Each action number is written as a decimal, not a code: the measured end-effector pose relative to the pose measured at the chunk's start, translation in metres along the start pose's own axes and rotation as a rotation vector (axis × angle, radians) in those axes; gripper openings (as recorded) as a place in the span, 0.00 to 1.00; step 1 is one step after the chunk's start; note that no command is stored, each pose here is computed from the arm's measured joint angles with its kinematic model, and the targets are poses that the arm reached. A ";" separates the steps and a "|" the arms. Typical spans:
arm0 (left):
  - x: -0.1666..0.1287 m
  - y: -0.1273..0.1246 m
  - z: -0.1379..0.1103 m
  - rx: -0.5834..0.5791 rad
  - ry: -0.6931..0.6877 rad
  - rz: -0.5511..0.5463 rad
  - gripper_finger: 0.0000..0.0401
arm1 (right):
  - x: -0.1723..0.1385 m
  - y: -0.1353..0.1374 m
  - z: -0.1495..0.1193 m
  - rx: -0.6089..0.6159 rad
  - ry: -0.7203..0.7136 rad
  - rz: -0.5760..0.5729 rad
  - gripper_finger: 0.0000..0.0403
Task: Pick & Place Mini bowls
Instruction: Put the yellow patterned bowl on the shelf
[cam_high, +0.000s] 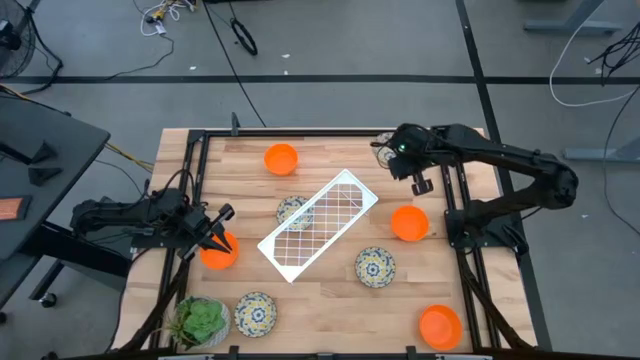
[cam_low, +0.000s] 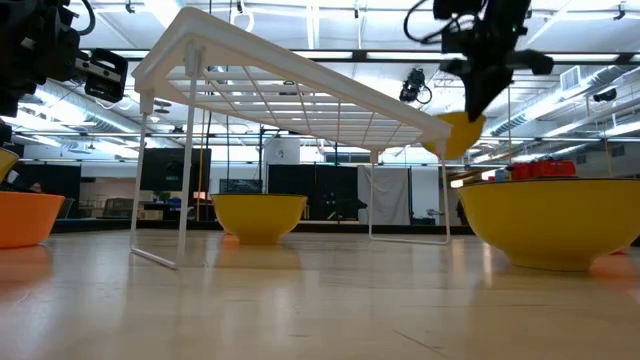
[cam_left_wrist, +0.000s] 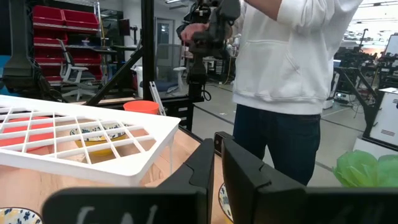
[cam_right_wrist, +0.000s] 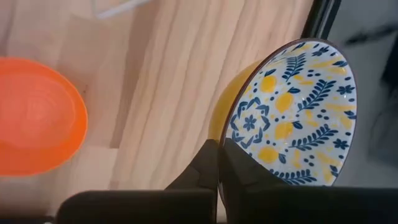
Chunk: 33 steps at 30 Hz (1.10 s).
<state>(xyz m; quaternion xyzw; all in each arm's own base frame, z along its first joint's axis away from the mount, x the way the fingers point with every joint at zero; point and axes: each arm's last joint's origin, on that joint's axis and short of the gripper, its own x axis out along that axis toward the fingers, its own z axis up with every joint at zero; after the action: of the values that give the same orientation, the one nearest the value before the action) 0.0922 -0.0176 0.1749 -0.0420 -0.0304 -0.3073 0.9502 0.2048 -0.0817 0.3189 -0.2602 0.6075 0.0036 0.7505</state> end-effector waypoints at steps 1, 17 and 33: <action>0.000 0.000 0.000 0.000 0.000 0.000 0.09 | -0.004 0.001 0.003 -0.029 -0.016 -0.007 0.00; 0.000 0.000 0.000 0.000 0.000 0.000 0.09 | -0.027 0.026 0.041 -0.434 -0.200 -0.064 0.00; 0.000 0.000 0.000 0.000 0.000 0.000 0.09 | -0.037 0.060 0.076 -0.615 -0.419 -0.038 0.00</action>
<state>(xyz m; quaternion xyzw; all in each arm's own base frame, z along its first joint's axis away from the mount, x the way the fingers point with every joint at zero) 0.0922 -0.0176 0.1749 -0.0420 -0.0304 -0.3073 0.9502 0.2445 0.0121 0.3394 -0.4782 0.4064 0.2250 0.7453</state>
